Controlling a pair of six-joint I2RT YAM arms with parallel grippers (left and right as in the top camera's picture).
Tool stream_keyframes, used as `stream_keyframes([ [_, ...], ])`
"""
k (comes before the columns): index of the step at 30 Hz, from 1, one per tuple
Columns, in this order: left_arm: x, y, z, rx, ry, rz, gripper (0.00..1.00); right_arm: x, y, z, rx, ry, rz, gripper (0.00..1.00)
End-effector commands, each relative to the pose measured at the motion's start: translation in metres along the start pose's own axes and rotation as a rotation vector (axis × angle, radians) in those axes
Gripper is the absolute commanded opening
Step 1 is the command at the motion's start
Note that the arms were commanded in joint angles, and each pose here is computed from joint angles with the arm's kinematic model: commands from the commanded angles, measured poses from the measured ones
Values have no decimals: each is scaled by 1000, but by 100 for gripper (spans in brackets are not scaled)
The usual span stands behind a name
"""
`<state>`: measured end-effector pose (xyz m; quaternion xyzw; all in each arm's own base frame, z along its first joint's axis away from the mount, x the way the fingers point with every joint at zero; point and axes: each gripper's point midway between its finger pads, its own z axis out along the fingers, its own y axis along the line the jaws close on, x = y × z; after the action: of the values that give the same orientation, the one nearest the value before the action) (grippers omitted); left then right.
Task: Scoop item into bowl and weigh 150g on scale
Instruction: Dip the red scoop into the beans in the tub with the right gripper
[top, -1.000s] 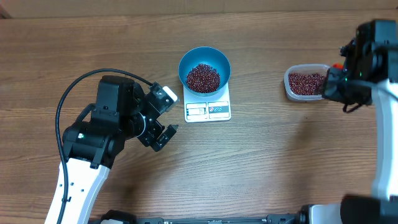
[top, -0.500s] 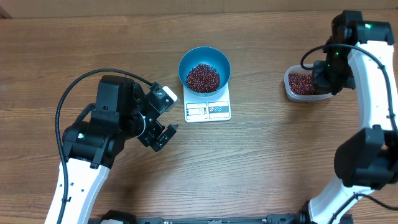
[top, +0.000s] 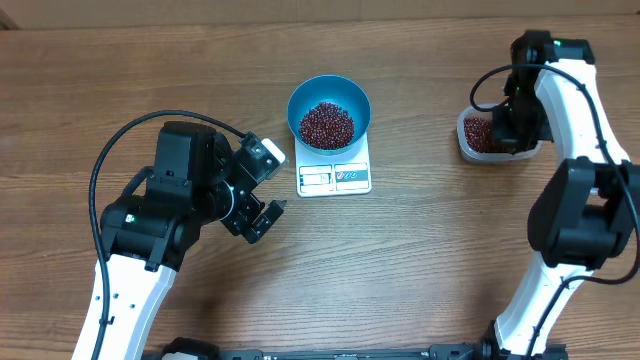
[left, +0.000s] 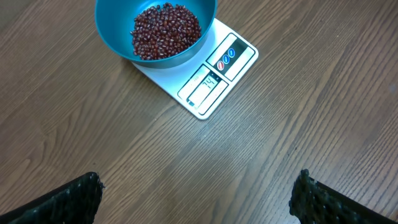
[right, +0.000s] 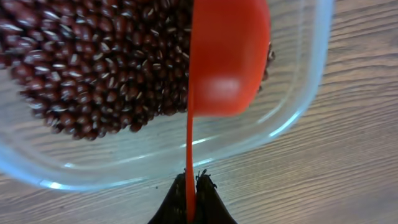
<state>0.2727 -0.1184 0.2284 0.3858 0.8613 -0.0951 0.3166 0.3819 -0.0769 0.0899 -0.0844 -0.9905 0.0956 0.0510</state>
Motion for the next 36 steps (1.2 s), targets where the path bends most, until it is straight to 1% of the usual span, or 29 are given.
stream_keyframes([
  [1, -7, 4, -5, -14, -19, -8, 100, -1, -2, 7, 12, 20, -6, 4],
  [4, -7, 4, -5, -14, -19, -8, 100, 2, 10, 10, -59, 37, -48, 4],
  [7, -7, 4, -5, -14, -19, -8, 100, 6, 30, 8, -173, 50, -103, 4],
  [15, -7, 4, -5, -14, -19, -8, 100, 8, 52, 2, -309, 53, -103, 4],
  [19, -7, 4, -5, -14, -19, -8, 100, 8, 66, -3, -405, 42, -147, 4],
  [26, -7, 4, -5, -14, -19, -8, 99, 5, 72, -6, -448, 29, -140, 4],
  [33, -7, 4, -5, -14, -19, -8, 99, -1, 56, -8, -558, 17, -55, 4],
  [36, -7, 4, -5, -14, -19, -8, 100, -1, 51, -14, -651, 3, -56, 4],
])
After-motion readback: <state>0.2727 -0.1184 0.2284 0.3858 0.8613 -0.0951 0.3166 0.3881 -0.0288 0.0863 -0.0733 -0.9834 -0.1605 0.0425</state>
